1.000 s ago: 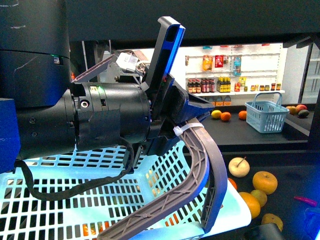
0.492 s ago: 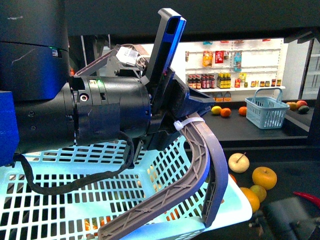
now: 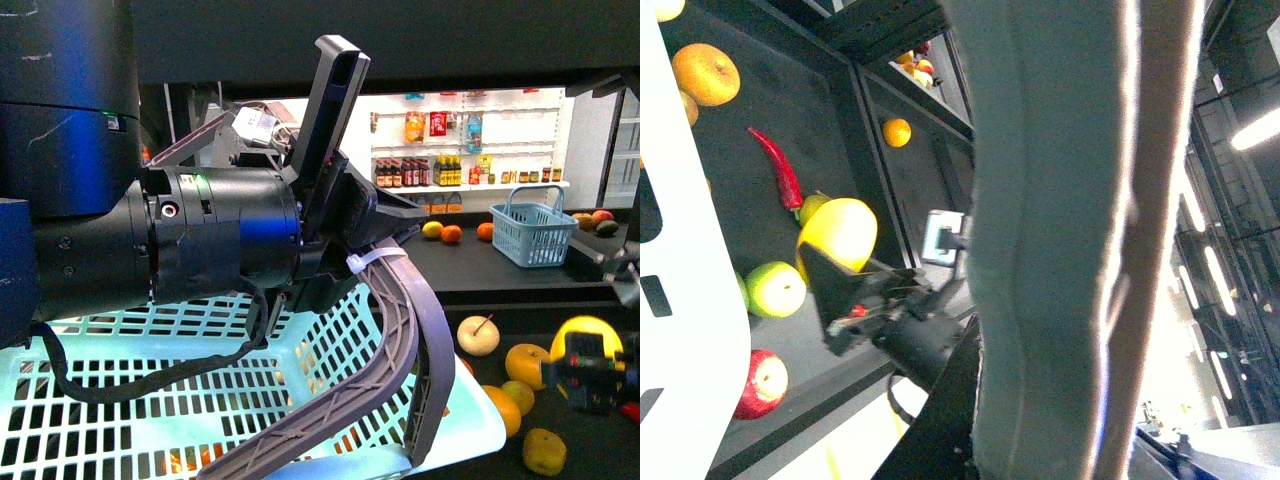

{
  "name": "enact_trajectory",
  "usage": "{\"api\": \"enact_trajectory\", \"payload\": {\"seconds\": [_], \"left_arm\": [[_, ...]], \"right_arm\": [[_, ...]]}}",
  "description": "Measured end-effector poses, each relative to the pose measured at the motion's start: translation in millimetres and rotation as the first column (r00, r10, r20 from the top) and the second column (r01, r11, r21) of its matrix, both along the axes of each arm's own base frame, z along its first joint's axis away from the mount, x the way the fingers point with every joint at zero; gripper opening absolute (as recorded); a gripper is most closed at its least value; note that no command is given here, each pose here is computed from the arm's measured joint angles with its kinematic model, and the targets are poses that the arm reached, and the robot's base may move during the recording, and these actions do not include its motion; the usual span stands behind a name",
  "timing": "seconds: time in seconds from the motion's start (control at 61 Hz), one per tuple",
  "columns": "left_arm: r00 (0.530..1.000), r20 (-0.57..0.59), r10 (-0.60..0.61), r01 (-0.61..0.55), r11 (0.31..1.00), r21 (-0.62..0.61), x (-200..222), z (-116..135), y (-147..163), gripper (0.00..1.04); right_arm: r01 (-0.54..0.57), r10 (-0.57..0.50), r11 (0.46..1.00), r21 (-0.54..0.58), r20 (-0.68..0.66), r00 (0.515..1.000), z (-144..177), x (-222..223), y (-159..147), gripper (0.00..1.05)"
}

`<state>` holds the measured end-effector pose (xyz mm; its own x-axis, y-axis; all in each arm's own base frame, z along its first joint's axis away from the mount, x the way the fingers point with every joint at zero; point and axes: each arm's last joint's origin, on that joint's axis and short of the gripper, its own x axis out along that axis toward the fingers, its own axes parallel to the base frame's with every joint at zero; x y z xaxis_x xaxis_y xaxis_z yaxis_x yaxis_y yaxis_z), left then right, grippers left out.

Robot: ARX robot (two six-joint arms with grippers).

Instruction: Pick lemon from shelf

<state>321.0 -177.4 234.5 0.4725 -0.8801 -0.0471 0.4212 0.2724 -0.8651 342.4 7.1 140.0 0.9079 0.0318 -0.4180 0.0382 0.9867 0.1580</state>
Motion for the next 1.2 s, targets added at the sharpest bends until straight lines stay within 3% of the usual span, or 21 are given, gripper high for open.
{"api": "enact_trajectory", "payload": {"seconds": [0.115, 0.262, 0.59, 1.131, 1.197], "left_arm": [[1.0, 0.0, 0.0, 0.0, 1.0, 0.0, 0.0, 0.0, 0.0, 0.08], [1.0, 0.0, 0.0, 0.0, 1.0, 0.0, 0.0, 0.0, 0.0, 0.08], [1.0, 0.0, -0.001, 0.001, 1.0, 0.0, 0.0, 0.0, 0.0, 0.08], [1.0, 0.008, -0.003, 0.003, 1.0, 0.006, 0.0, -0.4, 0.4, 0.08], [1.0, 0.008, -0.003, 0.003, 1.0, 0.006, -0.1, -0.5, 0.4, 0.07]], "right_arm": [[-0.09, 0.08, 0.992, 0.086, 0.113, 0.99, 46.7, -12.5, 6.2, 0.48], [-0.205, 0.179, 0.965, 0.165, 0.159, 0.971, 68.1, -22.0, 19.2, 0.48], [-0.348, 0.335, 0.917, 0.194, 0.097, 0.937, 45.6, -27.4, 60.7, 0.48], [-0.385, 0.391, 0.901, 0.199, 0.014, 0.92, 16.0, -29.8, 84.8, 0.49], [-0.382, 0.387, 0.903, 0.197, 0.009, 0.922, 15.0, -29.7, 84.8, 0.58]]}}
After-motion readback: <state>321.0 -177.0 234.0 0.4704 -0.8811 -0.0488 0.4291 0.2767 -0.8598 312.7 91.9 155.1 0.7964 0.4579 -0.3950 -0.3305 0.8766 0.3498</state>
